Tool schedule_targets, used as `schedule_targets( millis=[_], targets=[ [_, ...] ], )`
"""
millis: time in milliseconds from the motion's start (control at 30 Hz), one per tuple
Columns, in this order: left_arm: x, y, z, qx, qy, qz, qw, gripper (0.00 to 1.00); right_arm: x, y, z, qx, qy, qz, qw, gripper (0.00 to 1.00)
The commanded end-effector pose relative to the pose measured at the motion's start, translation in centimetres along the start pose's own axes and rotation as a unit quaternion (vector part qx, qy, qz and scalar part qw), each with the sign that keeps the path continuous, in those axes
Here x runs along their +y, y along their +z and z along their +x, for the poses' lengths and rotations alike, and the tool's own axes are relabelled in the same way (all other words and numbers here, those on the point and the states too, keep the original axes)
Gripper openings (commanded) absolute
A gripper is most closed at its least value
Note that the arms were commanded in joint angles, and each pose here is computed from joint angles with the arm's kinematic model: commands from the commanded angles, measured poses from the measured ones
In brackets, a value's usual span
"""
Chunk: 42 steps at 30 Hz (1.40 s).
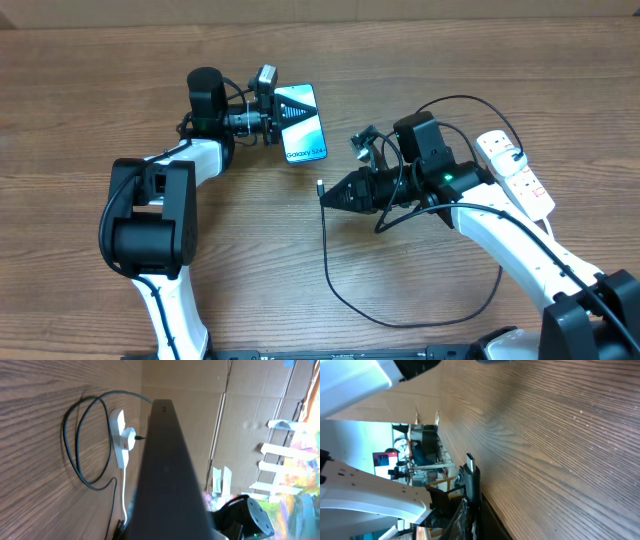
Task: Plug charger to phone and switch on socket
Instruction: 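Grasp the USB-C plug with the right gripper and lift it, then carry the plug toward the phone's bottom port with the right gripper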
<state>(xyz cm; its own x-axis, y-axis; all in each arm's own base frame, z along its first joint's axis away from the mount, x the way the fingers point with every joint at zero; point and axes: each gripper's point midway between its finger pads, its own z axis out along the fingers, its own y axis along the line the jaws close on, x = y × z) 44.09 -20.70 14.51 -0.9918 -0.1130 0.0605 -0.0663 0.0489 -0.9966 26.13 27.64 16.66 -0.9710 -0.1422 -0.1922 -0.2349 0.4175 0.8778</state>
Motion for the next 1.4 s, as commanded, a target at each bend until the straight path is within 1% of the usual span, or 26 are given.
schedule_targets(
  millis=[0, 433, 567, 633, 733, 800, 867, 933, 967, 1000, 1067, 1100, 1133, 1233, 1367],
  targets=[
    [-1.0, 0.9, 1.0, 0.033, 0.025, 0.008, 0.999, 0.04, 0.3, 0.4, -0.3, 0.008, 0.01, -0.012, 1.0, 0.04],
    [-1.3, 1.6, 2.3, 0.066, 0.017, 0.012, 0.998, 0.05, 0.1, 0.8, -1.5, -0.009, 0.004, -0.012, 1.0, 0.04],
    [-1.4, 1.5, 2.3, 0.068, 0.022, 0.014, 0.997, 0.05, -0.4, 1.2, -1.9, -0.01, 0.026, -0.014, 1.0, 0.04],
    [-1.4, 1.5, 2.4, 0.068, 0.023, 0.014, 0.997, 0.04, -0.5, 1.6, -2.0, -0.004, 0.035, -0.025, 0.999, 0.04],
    [-1.4, 1.5, 2.3, 0.068, 0.023, 0.014, 0.997, 0.04, 0.2, 1.6, -2.2, -0.001, 0.025, -0.046, 0.999, 0.04],
    [-1.4, 1.4, 2.3, 0.067, 0.023, 0.014, 0.997, 0.05, 0.2, 1.6, -2.3, -0.003, 0.028, -0.047, 0.999, 0.04],
    [-1.4, 1.2, 2.1, 0.064, 0.024, 0.014, 0.998, 0.04, -0.2, 1.5, -2.3, -0.003, 0.036, -0.038, 0.999, 0.04],
    [-1.4, 0.9, 1.9, 0.06, 0.027, 0.014, 0.998, 0.04, -1.9, 1.5, -2.4, -0.017, 0.057, 0.004, 0.998, 0.06],
    [-1.5, 0.8, 1.8, 0.057, 0.03, 0.015, 0.998, 0.04, -2.8, 1.4, -2.3, -0.022, 0.062, 0.026, 0.998, 0.22],
    [-1.6, 0.5, 1.6, 0.053, 0.036, 0.016, 0.998, 0.04, -3.7, 1.4, -2.3, -0.028, 0.066, 0.05, 0.996, 0.46],
    [-1.7, -0.1, 1.1, 0.043, 0.045, 0.017, 0.998, 0.04, -5.3, 1.4, -1.9, -0.032, 0.064, 0.097, 0.993, 0.6],
    [-1.8, -0.4, 0.8, 0.037, 0.047, 0.017, 0.998, 0.04, -5.6, 1.6, -1.7, -0.031, 0.057, 0.108, 0.992, 0.69],
    [-1.8, -0.9, 0.5, 0.031, 0.046, 0.017, 0.998, 0.04, -5.9, 1.9, -1.6, -0.032, 0.053, 0.123, 0.99, 0.75],
    [-1.7, -2.2, -0.3, 0.014, 0.045, 0.017, 0.999, 0.05, -7.0, 2.7, -1.5, -0.048, 0.038, 0.181, 0.982, 0.81],
    [-1.7, -4.2, -1.4, -0.01, 0.044, 0.018, 0.999, 0.04, -8.6, 3.1, -1.6, -0.08, 0.012, 0.272, 0.959, 0.82]
  ],
)
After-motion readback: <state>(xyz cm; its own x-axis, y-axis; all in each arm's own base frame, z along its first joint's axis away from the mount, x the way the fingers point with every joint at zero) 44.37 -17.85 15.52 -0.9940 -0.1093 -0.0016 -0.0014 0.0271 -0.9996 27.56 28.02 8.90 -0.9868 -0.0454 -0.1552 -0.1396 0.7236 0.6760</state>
